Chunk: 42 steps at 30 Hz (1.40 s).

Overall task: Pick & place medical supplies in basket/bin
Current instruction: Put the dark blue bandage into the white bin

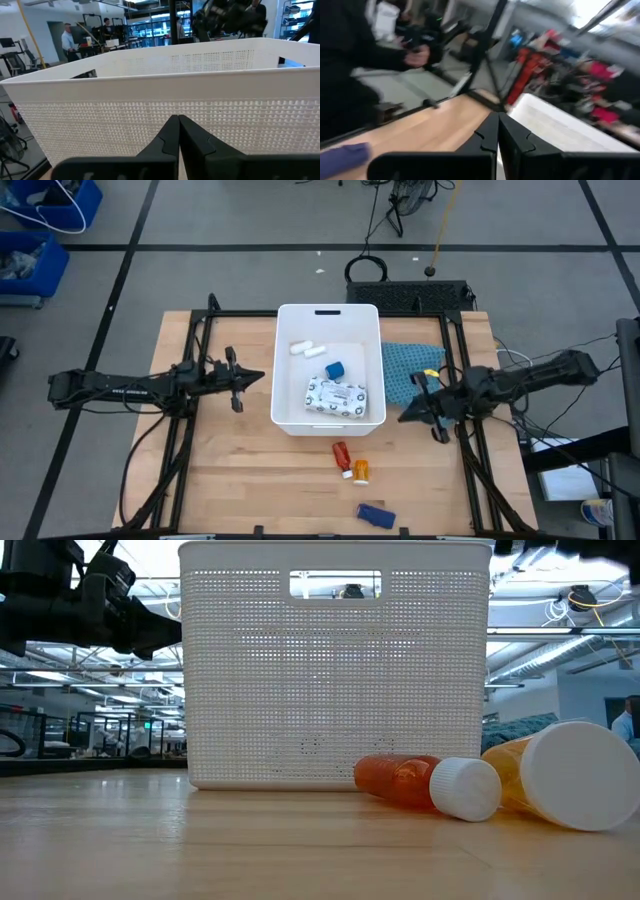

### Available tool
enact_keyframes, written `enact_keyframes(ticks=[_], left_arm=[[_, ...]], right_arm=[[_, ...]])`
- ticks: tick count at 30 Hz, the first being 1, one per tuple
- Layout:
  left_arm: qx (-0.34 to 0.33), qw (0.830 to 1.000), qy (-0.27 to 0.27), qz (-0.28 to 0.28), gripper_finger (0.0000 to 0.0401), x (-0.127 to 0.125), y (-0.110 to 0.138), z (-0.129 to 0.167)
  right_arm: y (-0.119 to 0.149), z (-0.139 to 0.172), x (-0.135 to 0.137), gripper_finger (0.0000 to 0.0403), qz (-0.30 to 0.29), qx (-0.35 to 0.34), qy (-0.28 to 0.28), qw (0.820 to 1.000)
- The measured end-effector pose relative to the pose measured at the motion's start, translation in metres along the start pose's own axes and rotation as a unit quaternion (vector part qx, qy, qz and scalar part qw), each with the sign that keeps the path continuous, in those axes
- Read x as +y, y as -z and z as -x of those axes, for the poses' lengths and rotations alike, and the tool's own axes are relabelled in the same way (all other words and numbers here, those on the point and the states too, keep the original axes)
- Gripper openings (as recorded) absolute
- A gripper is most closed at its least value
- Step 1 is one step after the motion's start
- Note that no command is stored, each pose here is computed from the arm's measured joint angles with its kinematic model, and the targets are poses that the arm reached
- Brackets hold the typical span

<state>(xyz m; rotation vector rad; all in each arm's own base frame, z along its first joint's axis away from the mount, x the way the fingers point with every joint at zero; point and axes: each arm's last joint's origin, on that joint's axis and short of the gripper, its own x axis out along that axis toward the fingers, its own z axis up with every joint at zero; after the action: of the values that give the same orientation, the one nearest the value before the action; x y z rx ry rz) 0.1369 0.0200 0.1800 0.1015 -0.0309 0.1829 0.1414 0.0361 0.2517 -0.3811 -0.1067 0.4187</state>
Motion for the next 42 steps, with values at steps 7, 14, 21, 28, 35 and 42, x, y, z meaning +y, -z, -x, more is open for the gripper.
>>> enact_keyframes(ticks=[7,14,21,28,35,42], left_arm=[[0.000,1.000,0.000,0.001,0.0016,0.000,0.000,0.000],[0.000,1.000,0.000,0.002,0.0034,0.000,0.000,0.000],[0.000,1.000,-0.001,0.005,0.0035,0.000,0.000,0.000],[-0.002,1.000,-0.004,0.017,0.0035,0.000,-0.001,0.000],[-0.018,0.999,-0.005,0.041,0.0035,0.001,-0.004,0.000],[-0.018,0.998,-0.005,0.064,0.0035,0.001,-0.004,0.000]], right_arm=[[-0.063,-0.027,0.007,0.0000,-0.033,0.058,-0.034,0.997],[-0.086,-0.064,0.040,0.0000,-0.107,0.114,-0.058,0.986],[-0.091,-0.095,0.084,0.0000,-0.208,0.152,-0.066,0.964],[-0.078,-0.121,0.121,0.0019,-0.336,0.204,-0.068,0.917],[-0.050,-0.140,0.151,0.0114,-0.417,0.261,-0.045,0.869],[-0.025,-0.148,0.164,0.0229,-0.440,0.307,0.007,0.844]])
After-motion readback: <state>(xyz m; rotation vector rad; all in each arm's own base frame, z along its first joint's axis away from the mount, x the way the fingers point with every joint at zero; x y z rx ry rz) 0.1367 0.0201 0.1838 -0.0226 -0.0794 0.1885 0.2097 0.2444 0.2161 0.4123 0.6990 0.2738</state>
